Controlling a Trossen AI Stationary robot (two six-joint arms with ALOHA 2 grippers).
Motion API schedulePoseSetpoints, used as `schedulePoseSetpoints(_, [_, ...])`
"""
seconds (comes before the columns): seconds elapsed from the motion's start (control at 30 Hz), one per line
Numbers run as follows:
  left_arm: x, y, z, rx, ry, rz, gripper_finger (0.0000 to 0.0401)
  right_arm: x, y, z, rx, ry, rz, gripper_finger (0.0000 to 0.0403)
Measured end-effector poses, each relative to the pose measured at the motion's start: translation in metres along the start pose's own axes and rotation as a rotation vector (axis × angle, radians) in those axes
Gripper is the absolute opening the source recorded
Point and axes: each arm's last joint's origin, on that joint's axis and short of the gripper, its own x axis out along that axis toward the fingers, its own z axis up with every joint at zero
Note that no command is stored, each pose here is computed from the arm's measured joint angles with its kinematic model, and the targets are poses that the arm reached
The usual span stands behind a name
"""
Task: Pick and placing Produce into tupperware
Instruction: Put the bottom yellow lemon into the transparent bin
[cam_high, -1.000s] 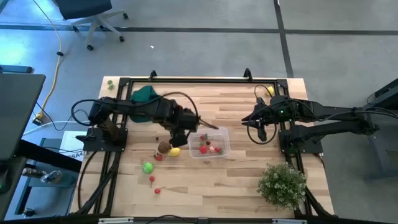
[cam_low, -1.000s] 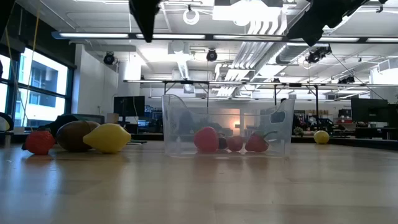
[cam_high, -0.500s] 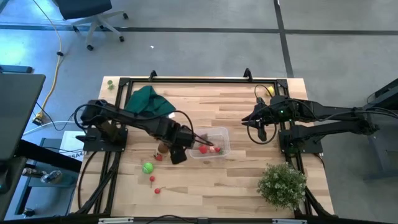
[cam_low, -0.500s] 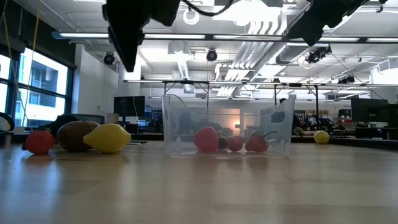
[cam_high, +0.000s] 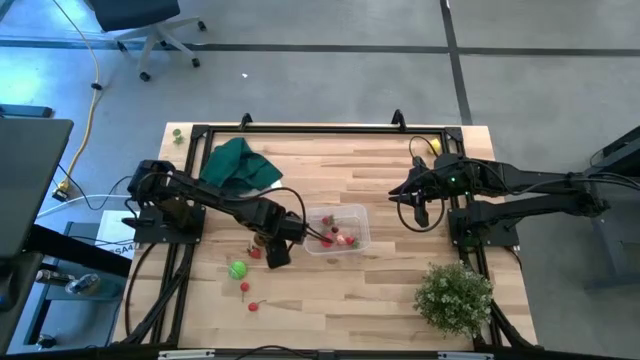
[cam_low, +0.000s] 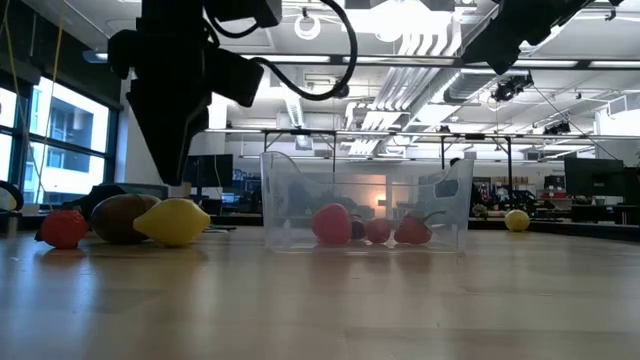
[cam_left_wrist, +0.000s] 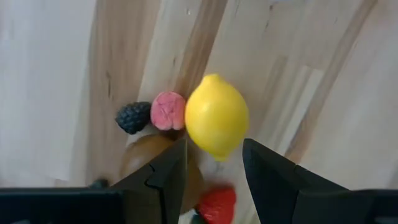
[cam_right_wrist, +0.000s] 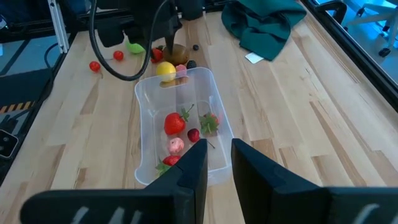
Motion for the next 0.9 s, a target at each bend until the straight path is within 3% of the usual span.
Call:
schedulePoseSetpoints(0.2, [0.0001,0.0005,0.001,0.073,-0.018,0.022,0.0153,0.0001,0.0,-0.0001,0.0,0.001,0.0,0.0062])
schedulePoseSetpoints(0.47, [0.0001,0.0005,0.002,0.104,-0.033,0.034,0.0207,0.0001,0.0,0.0,0.0,0.001,0.0,0.0062])
schedulePoseSetpoints(0.9, [0.0015,0.0029,0.0021,-0.016,-0.048,0.095,0.0277,0.0001,0.0,0.0,0.0,0.001,0.0,0.0062])
